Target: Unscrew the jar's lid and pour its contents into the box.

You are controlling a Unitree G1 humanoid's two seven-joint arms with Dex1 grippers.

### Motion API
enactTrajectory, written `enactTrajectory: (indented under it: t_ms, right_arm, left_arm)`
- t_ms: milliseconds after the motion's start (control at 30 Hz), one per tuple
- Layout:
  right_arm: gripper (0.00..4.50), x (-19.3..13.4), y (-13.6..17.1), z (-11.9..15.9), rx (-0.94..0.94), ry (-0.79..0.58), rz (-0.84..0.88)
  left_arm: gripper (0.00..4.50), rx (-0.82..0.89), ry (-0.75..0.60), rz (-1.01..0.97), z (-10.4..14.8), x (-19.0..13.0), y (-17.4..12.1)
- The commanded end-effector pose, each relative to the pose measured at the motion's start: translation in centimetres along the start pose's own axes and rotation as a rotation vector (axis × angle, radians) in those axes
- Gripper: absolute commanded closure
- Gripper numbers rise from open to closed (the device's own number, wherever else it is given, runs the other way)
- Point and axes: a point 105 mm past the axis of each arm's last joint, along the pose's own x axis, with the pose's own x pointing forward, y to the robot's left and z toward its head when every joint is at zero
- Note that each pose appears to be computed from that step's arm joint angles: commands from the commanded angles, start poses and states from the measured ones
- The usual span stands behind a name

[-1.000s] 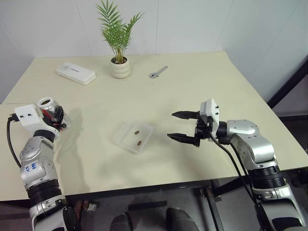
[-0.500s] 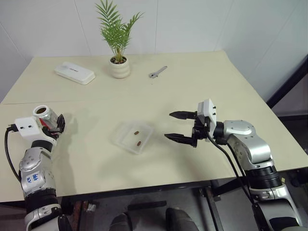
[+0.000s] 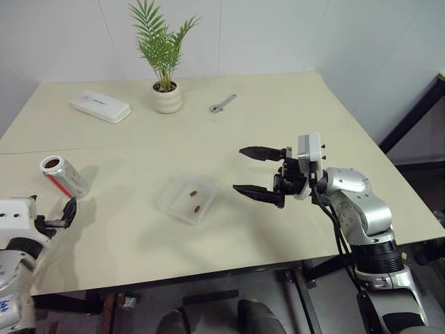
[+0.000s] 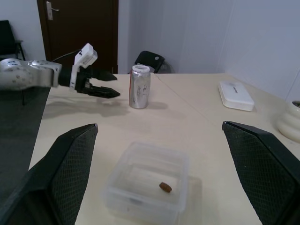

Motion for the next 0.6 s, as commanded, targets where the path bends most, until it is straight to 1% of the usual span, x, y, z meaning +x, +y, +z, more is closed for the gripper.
enactTrajectory:
  t_ms: [33,100,233,333,400,500,600]
  right_arm:
    - [0.00,-1.5,0.1,1.1,-0.052,0.049,0.043]
    - [0.00,-2.3,0.0,0.7,-0.048,0.088,0.052]
    - [0.00,-3.6,-0.4,0.2,-0.059,0.147,0.056]
    - [0.00,-4.2,-0.5,-0.3,-0.074,0.189,0.065]
    - [0.00,-4.8,-0.9,-0.5,-0.068,0.199,0.046]
    - [0.00,-5.7,-1.2,-0.6,-0.075,0.230,0.010]
    - [0.00,-6.4,-1.2,-0.8,-0.078,0.245,-0.015]
  left_arm:
    - [0.01,0.199,-0.041,-0.253,2.6,-2.0,-2.5]
    - [0.01,0.241,-0.066,-0.383,3.9,-2.5,-4.2]
    - [0.01,0.262,-0.190,-0.581,7.4,-2.9,-7.2]
    - [0.01,0.253,-0.228,-0.665,8.8,-2.7,-8.1]
    - [0.01,0.214,-0.277,-0.728,10.1,-2.6,-8.7]
    - [0.01,0.209,-0.333,-0.778,11.9,-2.0,-9.4]
    - [0.01,0.193,-0.339,-0.816,12.2,-1.6,-9.9]
